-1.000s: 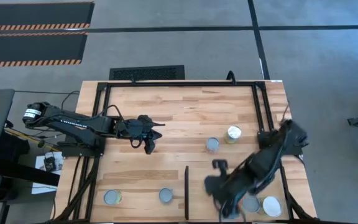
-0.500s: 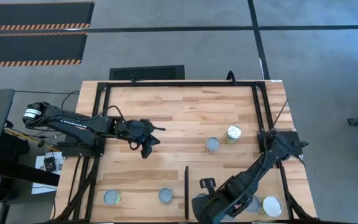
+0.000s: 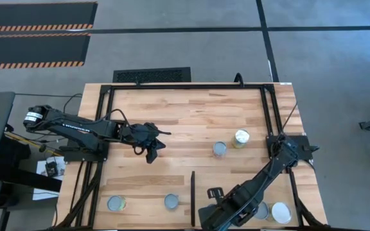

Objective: Pick and place cans onto a shelf
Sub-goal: Put the canned pineapple onto the shelf, then put the small canned carrots on the shelf

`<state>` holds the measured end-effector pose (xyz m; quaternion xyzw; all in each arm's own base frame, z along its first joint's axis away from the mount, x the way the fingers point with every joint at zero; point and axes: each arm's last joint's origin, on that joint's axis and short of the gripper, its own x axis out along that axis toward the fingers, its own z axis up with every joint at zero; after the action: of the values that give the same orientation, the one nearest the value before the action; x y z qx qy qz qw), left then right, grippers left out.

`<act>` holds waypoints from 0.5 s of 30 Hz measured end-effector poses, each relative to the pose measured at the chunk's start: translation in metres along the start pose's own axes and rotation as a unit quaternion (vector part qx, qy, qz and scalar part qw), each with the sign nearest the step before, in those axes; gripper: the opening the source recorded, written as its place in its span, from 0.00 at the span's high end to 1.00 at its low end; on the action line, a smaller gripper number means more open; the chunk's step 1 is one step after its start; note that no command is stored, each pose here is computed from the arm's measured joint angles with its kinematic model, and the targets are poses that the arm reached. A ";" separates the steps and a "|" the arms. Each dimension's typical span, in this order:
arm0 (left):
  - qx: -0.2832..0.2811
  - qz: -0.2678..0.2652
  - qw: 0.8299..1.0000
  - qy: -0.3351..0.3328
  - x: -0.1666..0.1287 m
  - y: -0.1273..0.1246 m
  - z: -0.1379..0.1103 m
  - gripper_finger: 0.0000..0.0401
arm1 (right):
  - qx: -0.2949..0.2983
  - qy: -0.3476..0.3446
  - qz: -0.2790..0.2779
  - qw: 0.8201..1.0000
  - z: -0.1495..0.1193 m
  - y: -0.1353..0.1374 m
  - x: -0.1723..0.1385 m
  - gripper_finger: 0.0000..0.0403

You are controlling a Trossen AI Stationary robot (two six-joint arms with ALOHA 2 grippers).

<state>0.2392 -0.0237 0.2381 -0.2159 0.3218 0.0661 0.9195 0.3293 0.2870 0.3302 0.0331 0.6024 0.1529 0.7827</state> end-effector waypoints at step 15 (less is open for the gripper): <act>0.002 0.006 1.000 -0.003 0.000 0.000 0.000 1.00 | 0.002 0.009 0.008 1.000 0.001 -0.003 0.000 0.82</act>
<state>0.2392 -0.0233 0.2382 -0.2119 0.3202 0.0713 0.9206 0.3306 0.2847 0.3298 0.0383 0.6093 0.1578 0.7761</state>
